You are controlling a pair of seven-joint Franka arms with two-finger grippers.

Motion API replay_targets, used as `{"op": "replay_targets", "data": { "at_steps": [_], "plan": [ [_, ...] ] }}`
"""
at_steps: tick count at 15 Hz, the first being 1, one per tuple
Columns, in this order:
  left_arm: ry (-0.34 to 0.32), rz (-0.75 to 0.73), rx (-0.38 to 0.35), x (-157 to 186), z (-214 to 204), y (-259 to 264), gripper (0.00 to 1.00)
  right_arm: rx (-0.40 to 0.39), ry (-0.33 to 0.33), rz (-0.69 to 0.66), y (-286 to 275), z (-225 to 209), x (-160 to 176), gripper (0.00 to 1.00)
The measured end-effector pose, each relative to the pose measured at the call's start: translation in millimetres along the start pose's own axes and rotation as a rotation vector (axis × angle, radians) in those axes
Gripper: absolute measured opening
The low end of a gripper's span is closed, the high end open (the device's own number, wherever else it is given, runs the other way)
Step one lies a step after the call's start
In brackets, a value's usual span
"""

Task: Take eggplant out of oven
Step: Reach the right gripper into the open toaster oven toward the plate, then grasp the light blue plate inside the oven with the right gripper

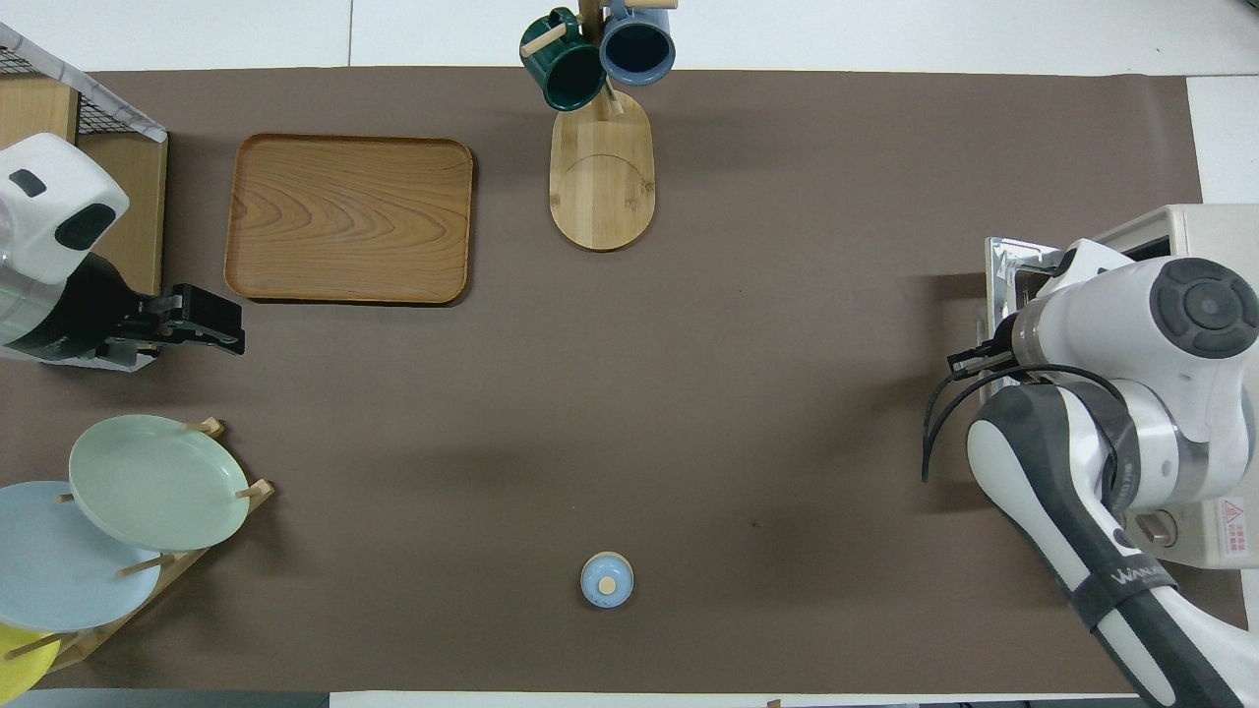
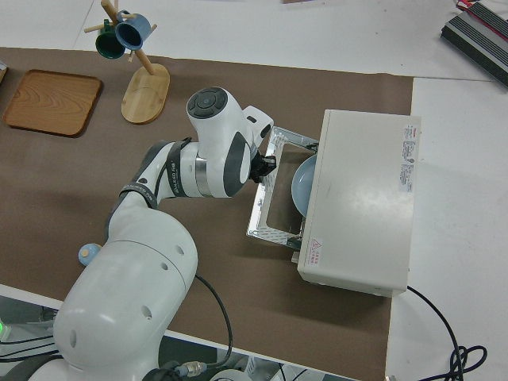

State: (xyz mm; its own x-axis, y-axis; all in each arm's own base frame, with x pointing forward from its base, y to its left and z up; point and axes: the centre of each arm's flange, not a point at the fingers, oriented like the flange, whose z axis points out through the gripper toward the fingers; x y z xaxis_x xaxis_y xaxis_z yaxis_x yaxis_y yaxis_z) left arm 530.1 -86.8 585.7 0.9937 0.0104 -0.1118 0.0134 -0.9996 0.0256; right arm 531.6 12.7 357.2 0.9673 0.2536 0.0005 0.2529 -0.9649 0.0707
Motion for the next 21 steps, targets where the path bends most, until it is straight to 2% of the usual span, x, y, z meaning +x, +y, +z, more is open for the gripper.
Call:
{"op": "replay_targets", "data": {
  "at_steps": [5,9,13,16,17,21],
  "plan": [
    [0.000,0.000,0.000,0.0,0.0,0.0,1.00,0.006,-0.018,0.037,-8.1,36.2,8.0,0.01],
    [0.000,0.000,0.000,0.0,0.0,0.0,1.00,0.008,-0.023,0.049,-9.1,46.1,9.8,0.01],
    [0.000,0.000,0.000,0.0,0.0,0.0,1.00,0.006,-0.020,0.050,-7.7,36.0,16.4,0.01],
    [0.000,0.000,0.000,0.0,0.0,0.0,1.00,0.004,-0.047,0.052,-3.6,3.9,30.2,0.01],
    [0.000,0.000,0.000,0.0,0.0,0.0,1.00,0.004,-0.057,0.055,-1.3,-7.8,32.6,0.07],
    [0.000,0.000,0.000,0.0,0.0,0.0,1.00,0.004,-0.099,0.079,10.7,-38.8,23.0,0.44]
  ]
}}
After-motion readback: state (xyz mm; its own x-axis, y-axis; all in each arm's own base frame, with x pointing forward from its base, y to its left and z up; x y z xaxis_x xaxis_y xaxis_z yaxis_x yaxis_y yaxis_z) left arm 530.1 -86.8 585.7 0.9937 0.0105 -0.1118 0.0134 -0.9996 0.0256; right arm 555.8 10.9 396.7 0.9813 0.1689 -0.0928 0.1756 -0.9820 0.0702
